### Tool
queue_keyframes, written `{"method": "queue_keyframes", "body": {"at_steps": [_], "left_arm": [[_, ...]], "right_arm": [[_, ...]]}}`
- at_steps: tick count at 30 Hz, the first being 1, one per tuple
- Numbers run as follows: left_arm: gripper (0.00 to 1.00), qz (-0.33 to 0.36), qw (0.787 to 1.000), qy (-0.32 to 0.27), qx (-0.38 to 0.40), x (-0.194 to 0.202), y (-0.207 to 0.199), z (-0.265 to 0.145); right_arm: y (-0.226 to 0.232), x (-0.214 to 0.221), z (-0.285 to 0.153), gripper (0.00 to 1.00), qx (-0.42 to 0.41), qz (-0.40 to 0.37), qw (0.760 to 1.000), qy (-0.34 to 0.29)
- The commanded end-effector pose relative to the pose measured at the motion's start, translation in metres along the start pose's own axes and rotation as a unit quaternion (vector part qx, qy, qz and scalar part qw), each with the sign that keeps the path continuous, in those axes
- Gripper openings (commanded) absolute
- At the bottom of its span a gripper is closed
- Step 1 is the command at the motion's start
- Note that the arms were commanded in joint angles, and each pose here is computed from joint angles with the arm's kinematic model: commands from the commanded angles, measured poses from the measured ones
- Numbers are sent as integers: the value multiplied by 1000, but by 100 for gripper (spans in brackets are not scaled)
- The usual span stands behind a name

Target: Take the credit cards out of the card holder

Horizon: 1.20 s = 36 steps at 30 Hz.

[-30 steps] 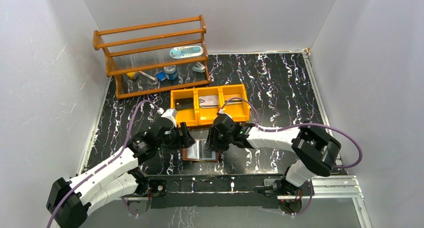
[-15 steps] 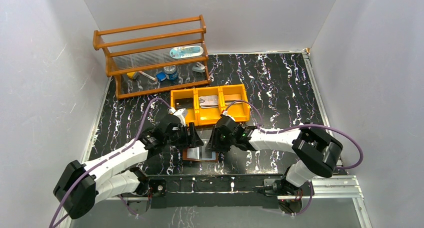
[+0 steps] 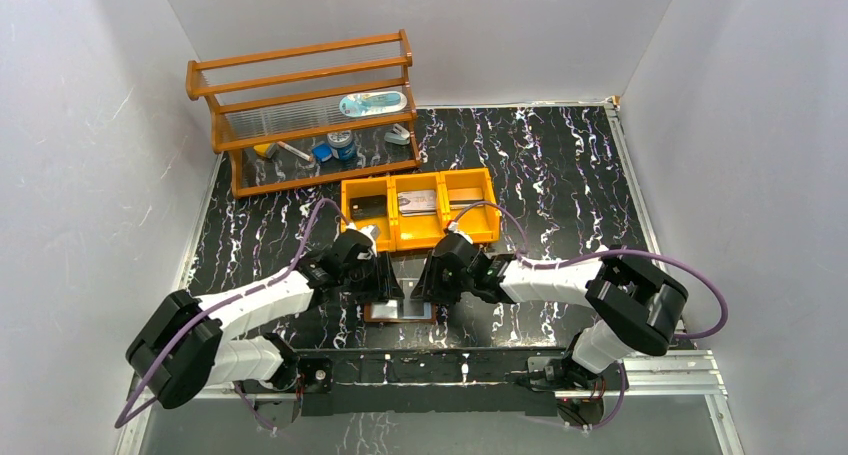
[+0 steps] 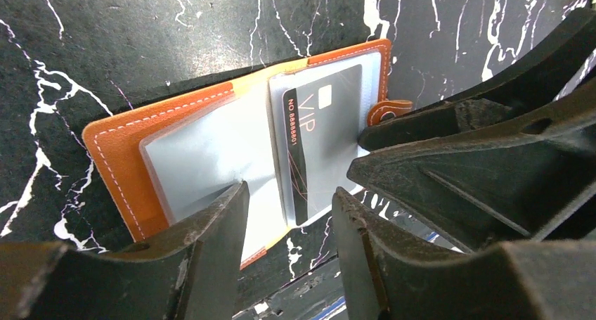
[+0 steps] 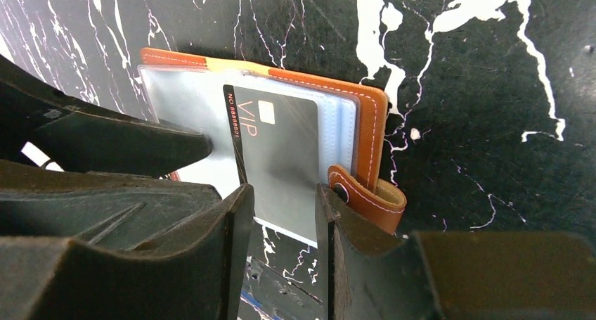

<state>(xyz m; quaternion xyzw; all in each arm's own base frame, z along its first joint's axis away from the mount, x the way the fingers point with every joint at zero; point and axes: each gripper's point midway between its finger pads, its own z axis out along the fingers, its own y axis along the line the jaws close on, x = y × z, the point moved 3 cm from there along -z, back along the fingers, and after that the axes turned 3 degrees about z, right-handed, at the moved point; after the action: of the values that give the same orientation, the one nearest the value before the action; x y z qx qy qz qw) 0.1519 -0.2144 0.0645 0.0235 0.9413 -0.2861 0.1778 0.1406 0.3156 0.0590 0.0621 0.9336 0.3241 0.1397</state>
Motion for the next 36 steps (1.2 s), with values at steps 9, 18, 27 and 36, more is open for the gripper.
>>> {"method": "queue_keyframes", "body": {"at_steps": [9, 18, 27, 36], "left_arm": [[41, -12, 998, 29, -46, 17, 25, 15], [37, -21, 999, 38, -30, 24, 24, 17], [29, -25, 999, 41, -20, 25, 21, 16], [11, -13, 999, 27, 22, 16, 4, 8]], "right_arm": [[-39, 14, 4, 47, 55, -6, 998, 17], [-48, 16, 8, 47, 64, -1, 998, 19], [-48, 15, 7, 47, 62, 6, 998, 15], [-50, 15, 5, 47, 64, 8, 998, 13]]}}
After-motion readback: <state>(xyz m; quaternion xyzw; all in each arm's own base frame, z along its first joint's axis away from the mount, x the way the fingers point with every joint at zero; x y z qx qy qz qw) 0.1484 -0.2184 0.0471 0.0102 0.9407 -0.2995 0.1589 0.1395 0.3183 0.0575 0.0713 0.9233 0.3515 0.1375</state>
